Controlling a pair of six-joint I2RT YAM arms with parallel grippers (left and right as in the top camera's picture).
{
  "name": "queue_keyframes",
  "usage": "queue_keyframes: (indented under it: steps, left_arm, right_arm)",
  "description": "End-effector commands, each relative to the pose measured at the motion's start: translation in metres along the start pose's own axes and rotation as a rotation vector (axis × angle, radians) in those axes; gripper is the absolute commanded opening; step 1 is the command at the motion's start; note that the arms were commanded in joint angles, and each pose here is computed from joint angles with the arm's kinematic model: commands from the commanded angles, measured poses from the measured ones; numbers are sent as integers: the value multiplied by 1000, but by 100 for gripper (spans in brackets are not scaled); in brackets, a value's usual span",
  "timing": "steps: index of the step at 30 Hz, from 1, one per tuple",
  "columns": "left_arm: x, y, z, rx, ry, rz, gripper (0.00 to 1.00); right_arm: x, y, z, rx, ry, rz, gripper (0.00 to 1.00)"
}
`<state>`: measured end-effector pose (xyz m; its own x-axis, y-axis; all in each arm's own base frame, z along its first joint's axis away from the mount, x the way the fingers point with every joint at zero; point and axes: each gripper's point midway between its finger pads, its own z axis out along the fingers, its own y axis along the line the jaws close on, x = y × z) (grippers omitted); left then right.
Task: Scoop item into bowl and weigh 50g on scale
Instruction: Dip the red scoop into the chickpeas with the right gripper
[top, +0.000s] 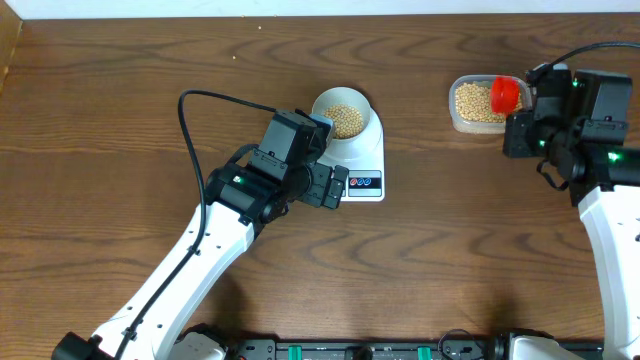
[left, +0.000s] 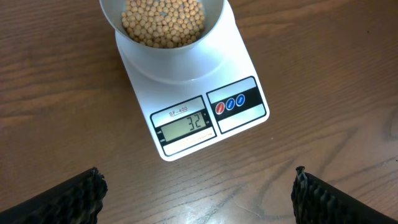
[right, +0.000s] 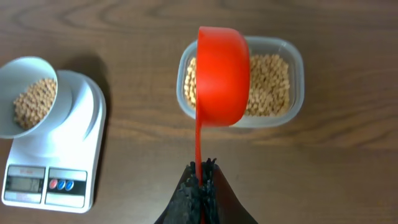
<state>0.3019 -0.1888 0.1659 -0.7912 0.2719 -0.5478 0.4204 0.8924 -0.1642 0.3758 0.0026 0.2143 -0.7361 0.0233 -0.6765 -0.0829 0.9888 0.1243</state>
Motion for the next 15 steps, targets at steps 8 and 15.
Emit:
queue_keyframes:
  steps: [8,15]
  left_arm:
    - [5,1,3,-7,16,-3,98]
    - [5,1,3,-7,16,-3,97]
  right_arm:
    - [-7,-17,40,4,-1,-61,1]
    - [4,-23,67,-29,47,-35,1]
